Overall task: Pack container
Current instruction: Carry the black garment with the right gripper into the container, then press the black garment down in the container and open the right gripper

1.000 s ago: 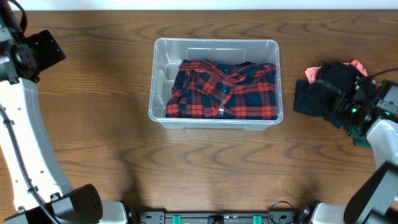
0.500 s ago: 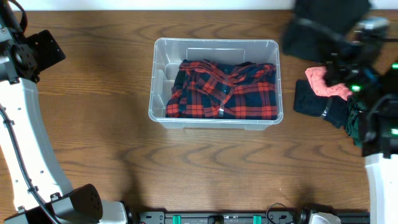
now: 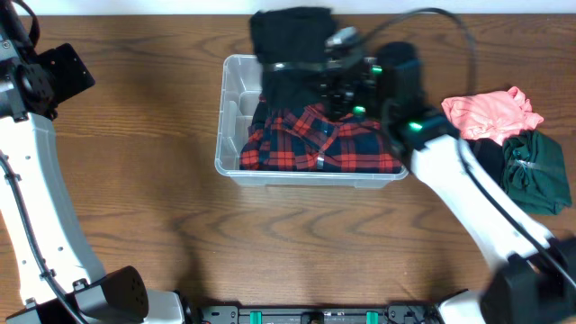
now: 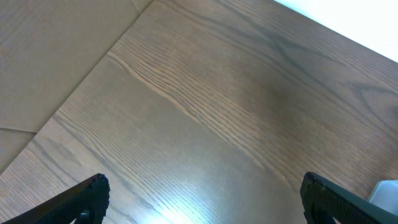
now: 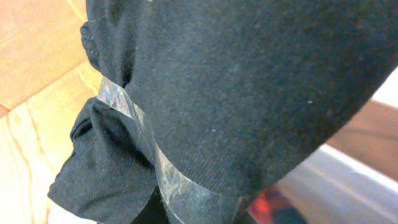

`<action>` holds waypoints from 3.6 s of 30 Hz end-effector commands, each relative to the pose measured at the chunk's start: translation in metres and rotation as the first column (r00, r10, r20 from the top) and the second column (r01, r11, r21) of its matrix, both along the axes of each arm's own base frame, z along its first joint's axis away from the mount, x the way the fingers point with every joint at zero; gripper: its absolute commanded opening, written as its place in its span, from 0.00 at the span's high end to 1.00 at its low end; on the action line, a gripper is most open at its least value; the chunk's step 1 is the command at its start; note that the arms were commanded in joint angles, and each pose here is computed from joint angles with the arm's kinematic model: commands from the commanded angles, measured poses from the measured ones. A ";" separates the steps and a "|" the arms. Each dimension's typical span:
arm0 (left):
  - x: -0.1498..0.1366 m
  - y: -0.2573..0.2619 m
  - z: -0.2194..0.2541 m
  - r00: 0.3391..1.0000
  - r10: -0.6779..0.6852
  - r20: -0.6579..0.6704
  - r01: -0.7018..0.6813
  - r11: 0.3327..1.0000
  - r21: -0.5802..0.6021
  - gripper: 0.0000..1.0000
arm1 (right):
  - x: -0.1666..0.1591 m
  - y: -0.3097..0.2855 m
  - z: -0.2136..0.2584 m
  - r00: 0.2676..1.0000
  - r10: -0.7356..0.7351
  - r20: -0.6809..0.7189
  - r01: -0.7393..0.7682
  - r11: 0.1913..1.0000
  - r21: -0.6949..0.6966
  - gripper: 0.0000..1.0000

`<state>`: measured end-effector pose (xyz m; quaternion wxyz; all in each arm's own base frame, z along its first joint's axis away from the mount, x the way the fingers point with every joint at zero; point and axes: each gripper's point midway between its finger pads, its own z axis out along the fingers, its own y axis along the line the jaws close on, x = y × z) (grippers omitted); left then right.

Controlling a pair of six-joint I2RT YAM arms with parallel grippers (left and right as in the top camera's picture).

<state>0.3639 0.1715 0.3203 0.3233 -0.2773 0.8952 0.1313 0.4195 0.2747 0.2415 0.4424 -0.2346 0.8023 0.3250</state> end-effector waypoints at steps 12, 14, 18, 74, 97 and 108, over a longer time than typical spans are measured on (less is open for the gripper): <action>-0.003 0.002 -0.001 1.000 0.017 -0.005 -0.017 1.000 0.000 0.02 | 0.033 0.060 -0.032 0.898 -0.204 -0.390 0.289 0.942 0.173 0.99; -0.003 0.002 -0.001 1.000 0.017 -0.005 -0.017 1.000 0.000 0.02 | 0.028 0.065 -0.047 0.871 -0.209 -0.445 0.305 0.939 0.156 0.99; -0.003 0.002 -0.001 1.000 0.017 -0.005 -0.017 1.000 0.000 0.02 | 0.015 0.073 -0.066 0.837 -0.211 -0.505 0.305 0.946 0.110 0.99; -0.003 0.002 -0.001 1.000 0.017 -0.005 -0.017 1.000 0.000 0.02 | -0.028 0.128 -0.129 0.925 0.011 -0.380 -0.058 0.992 -0.112 0.99; -0.003 0.002 -0.001 1.000 0.017 -0.005 -0.017 1.000 0.000 0.02 | -0.005 0.113 -0.072 0.981 -0.063 -0.181 0.040 0.991 -0.124 0.99; -0.003 0.002 -0.001 1.000 0.017 -0.005 -0.017 1.000 0.000 0.02 | -0.003 0.114 -0.144 0.958 -0.083 -0.275 0.024 0.977 -0.213 0.99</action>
